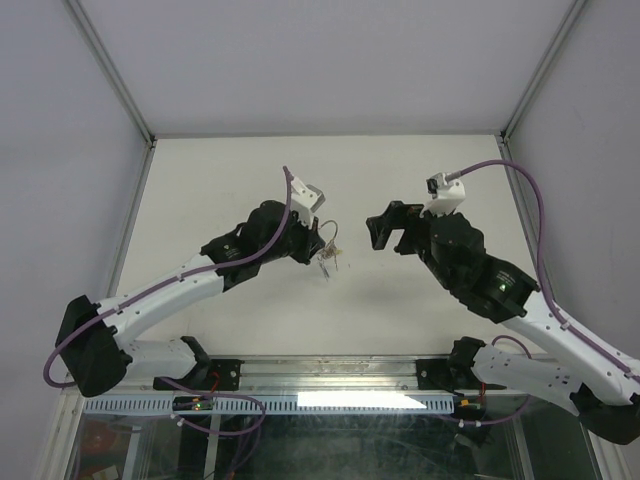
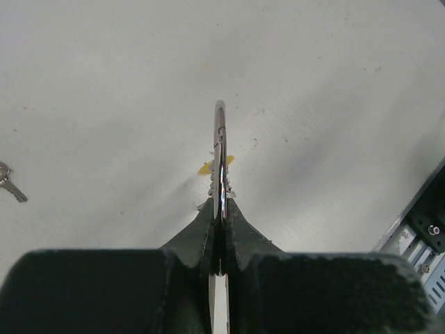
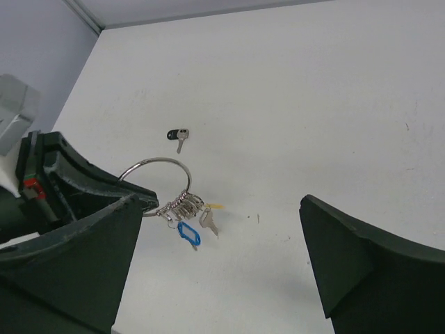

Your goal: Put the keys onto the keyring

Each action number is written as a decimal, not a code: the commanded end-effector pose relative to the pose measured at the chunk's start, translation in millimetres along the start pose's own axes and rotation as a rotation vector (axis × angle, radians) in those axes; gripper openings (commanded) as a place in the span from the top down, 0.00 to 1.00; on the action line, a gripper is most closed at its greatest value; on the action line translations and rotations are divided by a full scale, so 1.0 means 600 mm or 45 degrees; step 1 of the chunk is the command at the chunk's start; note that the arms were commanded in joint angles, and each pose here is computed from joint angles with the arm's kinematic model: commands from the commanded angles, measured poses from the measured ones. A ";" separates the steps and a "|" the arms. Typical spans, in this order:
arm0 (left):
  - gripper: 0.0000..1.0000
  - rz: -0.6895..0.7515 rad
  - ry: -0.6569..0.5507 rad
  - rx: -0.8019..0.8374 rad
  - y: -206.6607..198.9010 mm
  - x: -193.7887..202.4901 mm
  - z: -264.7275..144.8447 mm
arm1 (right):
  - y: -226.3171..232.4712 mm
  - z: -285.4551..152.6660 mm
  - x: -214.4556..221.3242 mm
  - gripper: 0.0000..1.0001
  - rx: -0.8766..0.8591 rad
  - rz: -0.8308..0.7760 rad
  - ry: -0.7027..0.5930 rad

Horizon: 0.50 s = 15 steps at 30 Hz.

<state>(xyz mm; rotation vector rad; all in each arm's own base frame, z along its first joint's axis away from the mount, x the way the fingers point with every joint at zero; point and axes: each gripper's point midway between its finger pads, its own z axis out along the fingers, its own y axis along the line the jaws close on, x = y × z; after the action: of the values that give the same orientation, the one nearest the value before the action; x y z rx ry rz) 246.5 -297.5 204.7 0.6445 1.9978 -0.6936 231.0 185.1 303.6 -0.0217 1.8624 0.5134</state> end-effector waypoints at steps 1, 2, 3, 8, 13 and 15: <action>1.00 -0.040 -0.020 0.088 -0.024 -0.032 0.019 | 0.019 -0.030 -0.057 0.01 -0.117 -0.044 -0.129; 1.00 -0.043 0.001 0.089 -0.024 -0.026 0.029 | 0.018 -0.035 -0.064 0.01 -0.138 -0.075 -0.162; 1.00 -0.048 0.017 0.093 -0.026 -0.024 0.038 | 0.018 -0.043 -0.071 0.01 -0.165 -0.101 -0.198; 1.00 -0.047 0.043 0.191 -0.077 -0.011 0.093 | 0.009 -0.083 -0.104 0.01 -0.241 -0.128 -0.379; 1.00 -0.018 0.107 0.336 -0.159 0.024 0.139 | -0.008 -0.082 -0.094 0.01 -0.187 -0.146 -0.349; 1.00 -0.018 0.120 0.366 -0.172 0.032 0.149 | -0.014 -0.076 -0.083 0.01 -0.159 -0.154 -0.321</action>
<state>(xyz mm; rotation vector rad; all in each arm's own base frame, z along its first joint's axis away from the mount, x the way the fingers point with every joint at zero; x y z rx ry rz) 227.4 -384.8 132.6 0.8320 2.1518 -0.8086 202.9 149.2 361.9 -0.1364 1.5628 0.5733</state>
